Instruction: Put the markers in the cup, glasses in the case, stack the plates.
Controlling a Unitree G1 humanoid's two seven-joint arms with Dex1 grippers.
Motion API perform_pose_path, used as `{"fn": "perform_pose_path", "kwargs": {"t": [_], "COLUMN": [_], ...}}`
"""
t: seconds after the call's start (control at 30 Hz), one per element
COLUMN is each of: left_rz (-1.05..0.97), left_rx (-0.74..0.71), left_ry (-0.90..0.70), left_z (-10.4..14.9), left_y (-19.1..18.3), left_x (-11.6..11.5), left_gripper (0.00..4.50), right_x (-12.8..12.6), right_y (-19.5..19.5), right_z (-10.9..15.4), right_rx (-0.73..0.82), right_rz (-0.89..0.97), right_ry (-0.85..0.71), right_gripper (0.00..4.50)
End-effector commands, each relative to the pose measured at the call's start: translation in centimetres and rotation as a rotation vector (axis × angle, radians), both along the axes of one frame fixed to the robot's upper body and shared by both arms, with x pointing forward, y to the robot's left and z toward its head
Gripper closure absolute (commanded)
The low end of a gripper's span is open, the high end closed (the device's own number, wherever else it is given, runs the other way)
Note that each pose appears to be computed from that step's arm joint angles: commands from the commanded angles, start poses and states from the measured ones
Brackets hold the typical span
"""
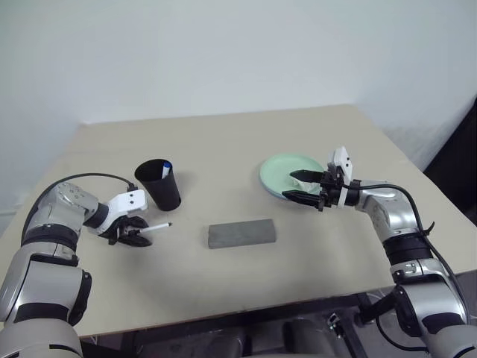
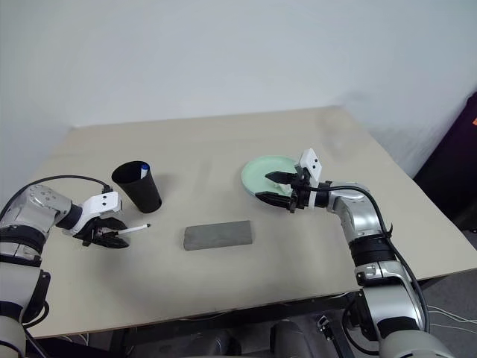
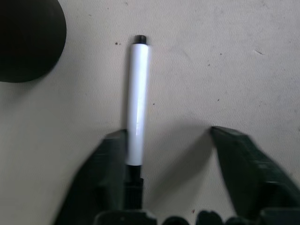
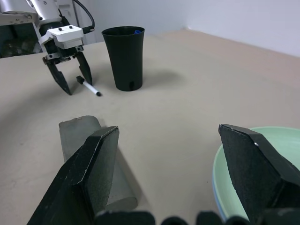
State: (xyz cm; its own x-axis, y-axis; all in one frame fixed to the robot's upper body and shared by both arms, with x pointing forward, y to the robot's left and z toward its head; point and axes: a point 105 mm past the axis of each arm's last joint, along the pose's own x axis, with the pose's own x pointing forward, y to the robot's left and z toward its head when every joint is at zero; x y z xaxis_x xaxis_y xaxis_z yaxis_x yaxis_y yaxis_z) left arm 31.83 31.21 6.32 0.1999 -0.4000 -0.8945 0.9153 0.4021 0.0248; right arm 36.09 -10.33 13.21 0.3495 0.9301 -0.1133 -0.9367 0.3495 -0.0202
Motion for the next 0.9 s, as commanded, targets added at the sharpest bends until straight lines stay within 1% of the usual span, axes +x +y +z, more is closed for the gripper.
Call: {"fn": "perform_pose_path", "kwargs": {"t": [0.03, 0.17, 0.2, 0.37, 0.47, 0.57, 0.67, 0.77, 0.83, 0.9], "left_rz": [-0.018, -0.019, -0.019, -0.031, -0.053, -0.126, -0.171, -0.15, -0.145, -0.087], "left_rx": [-0.01, -0.014, -0.014, -0.026, -0.065, -0.193, -0.344, -0.449, -0.513, -0.599], "left_ry": [0.009, 0.011, 0.012, 0.002, -0.017, -0.083, -0.184, -0.292, -0.396, -0.486], "left_z": [0.1, 0.0, 0.0, 0.1, 0.6, 2.5, 4.8, 6.8, 8.3, 10.1], "left_y": [-0.2, -0.2, -0.2, -0.4, -1.1, -3.5, -6.4, -8.4, -9.5, -10.3], "left_x": [-0.1, -0.2, -0.2, -0.2, 0.0, 0.6, 1.1, 1.9, 2.4, 3.3], "left_gripper": [3.02, 4.37, 4.48, 4.48, 4.48, 4.48, 4.48, 4.48, 4.48, 4.48], "right_x": [0.2, 0.3, 0.3, 0.3, 0.3, 0.2, 0.1, 0.0, 0.1, 0.1], "right_y": [0.3, 0.3, 0.4, 0.4, 0.4, 0.2, 0.1, 0.3, 0.4, 0.5], "right_z": [2.1, 2.0, 2.0, 2.1, 2.1, 2.1, 1.9, 1.8, 1.8, 1.9], "right_rx": [0.012, 0.013, 0.013, 0.013, 0.013, 0.012, 0.008, 0.004, 0.004, 0.004], "right_rz": [0.009, 0.009, 0.009, 0.008, 0.006, 0.004, 0.004, 0.012, 0.015, 0.017], "right_ry": [-0.074, -0.074, -0.074, -0.076, -0.077, -0.076, -0.07, -0.064, -0.064, -0.065], "right_gripper": [0.8, 0.8, 0.8, 0.8, 0.8, 0.8, 0.8, 0.8, 0.8, 0.8]}}
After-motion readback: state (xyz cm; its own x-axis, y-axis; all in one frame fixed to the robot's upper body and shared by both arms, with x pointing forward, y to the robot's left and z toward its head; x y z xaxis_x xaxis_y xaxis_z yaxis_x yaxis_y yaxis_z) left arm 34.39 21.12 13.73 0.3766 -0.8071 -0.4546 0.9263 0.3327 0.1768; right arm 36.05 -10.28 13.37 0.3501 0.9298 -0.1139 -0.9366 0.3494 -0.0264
